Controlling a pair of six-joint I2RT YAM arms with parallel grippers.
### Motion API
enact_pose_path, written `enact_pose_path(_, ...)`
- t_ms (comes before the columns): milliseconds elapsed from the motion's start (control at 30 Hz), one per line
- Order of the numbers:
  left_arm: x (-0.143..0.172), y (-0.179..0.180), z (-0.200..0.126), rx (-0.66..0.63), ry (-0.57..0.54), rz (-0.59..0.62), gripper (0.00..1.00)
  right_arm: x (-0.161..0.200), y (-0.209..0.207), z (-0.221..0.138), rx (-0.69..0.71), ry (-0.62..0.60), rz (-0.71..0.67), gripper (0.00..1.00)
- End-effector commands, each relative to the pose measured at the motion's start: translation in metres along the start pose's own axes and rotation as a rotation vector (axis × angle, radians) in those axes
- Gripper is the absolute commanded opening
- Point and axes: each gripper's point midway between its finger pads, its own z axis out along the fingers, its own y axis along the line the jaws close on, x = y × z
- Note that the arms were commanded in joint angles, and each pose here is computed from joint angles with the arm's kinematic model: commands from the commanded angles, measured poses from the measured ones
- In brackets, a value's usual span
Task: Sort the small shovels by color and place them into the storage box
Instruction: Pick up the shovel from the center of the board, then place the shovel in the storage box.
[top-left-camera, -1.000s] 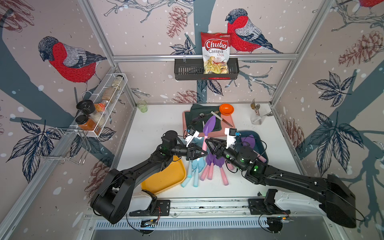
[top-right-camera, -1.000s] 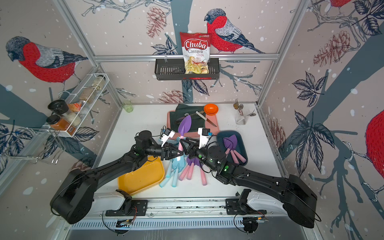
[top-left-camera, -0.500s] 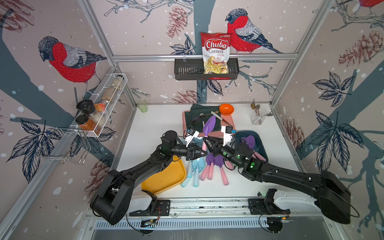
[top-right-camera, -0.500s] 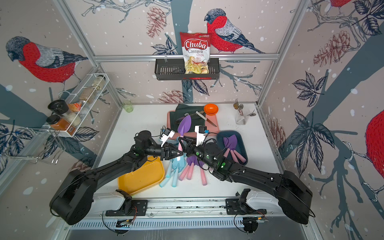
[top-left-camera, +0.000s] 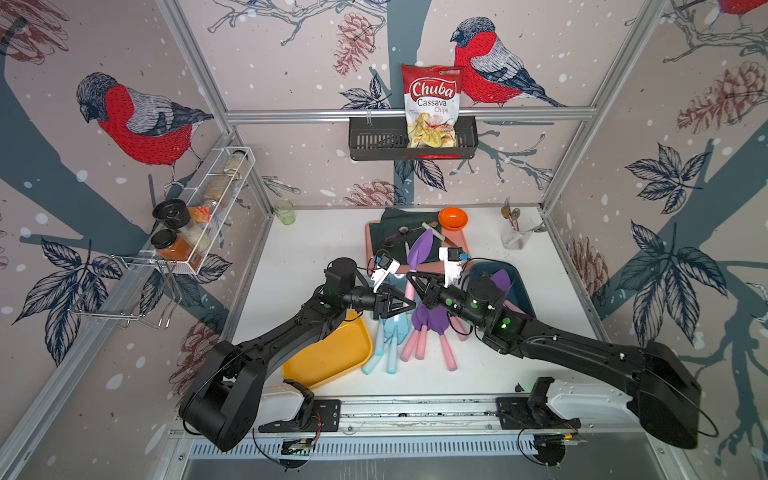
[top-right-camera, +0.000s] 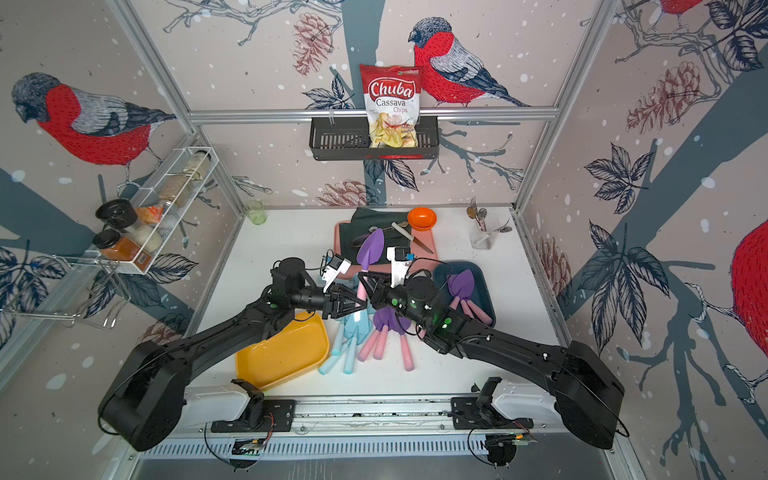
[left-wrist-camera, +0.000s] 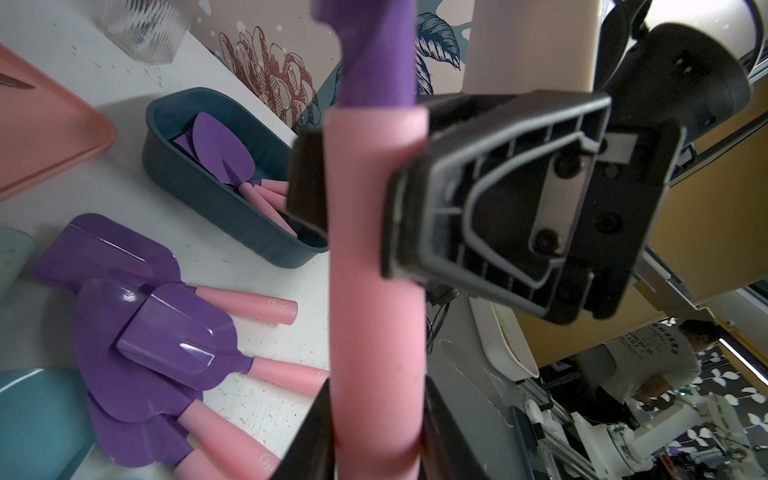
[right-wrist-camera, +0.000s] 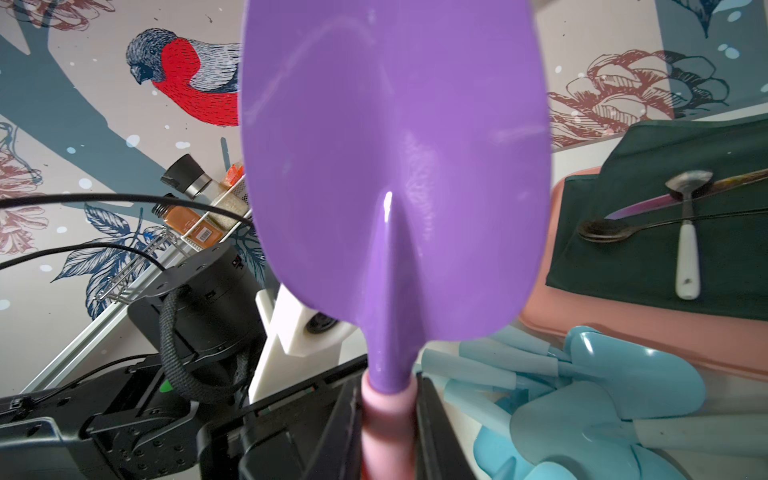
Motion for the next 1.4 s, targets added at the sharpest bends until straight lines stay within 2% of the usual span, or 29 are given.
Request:
enact_pose_path(0, 0.004, 0.018, -0.003, -0.115, 0.033, 0.058, 0.61, 0.009, -0.039, -0.013, 0.16, 0.115, -0.029, 0.09)
enact_pose_path(67, 0.005, 0.03, -0.005, -0.191, 0.051, 0.091, 0.69, 0.009, -0.066, -0.028, 0.257, 0.177, -0.032, 0.1)
enact_pose_path(133, 0.007, 0.045, -0.009, -0.278, 0.067, 0.111, 0.73, 0.011, -0.096, -0.047, 0.357, 0.246, -0.027, 0.1)
enact_pose_path(267, 0.013, 0.067, -0.016, -0.4, 0.089, 0.132, 0.76, 0.02, -0.163, -0.101, 0.575, 0.402, 0.033, 0.1)
enact_pose_path(400, 0.018, 0.072, -0.017, -0.42, 0.105, 0.133, 0.77, 0.026, -0.22, -0.157, 0.785, 0.484, 0.13, 0.11)
enact_pose_path(467, 0.018, 0.073, -0.018, -0.421, 0.106, 0.133, 0.77, 0.029, -0.229, -0.166, 0.748, 0.501, 0.206, 0.11)
enact_pose_path(600, 0.017, 0.072, -0.018, -0.423, 0.106, 0.139, 0.77, 0.031, -0.257, -0.179, 0.825, 0.519, 0.297, 0.13)
enact_pose_path(833, 0.02, 0.071, -0.018, -0.421, 0.112, 0.146, 0.77, 0.052, -0.278, -0.176, 0.854, 0.616, 0.371, 0.17)
enact_pose_path(933, 0.022, 0.072, -0.018, -0.418, 0.114, 0.138, 0.77, 0.057, -0.281, -0.175, 0.863, 0.634, 0.376, 0.26)
enact_pose_path(1033, 0.021, 0.071, -0.017, -0.413, 0.112, 0.136, 0.77, 0.061, -0.283, -0.174, 0.875, 0.645, 0.375, 0.42)
enact_pose_path(1100, 0.021, 0.071, -0.017, -0.412, 0.113, 0.133, 0.77, 0.062, -0.287, -0.175, 0.899, 0.652, 0.374, 0.48)
enact_pose_path(1367, 0.022, 0.071, -0.018, -0.412, 0.113, 0.137, 0.77, 0.067, -0.294, -0.172, 0.959, 0.687, 0.346, 0.46)
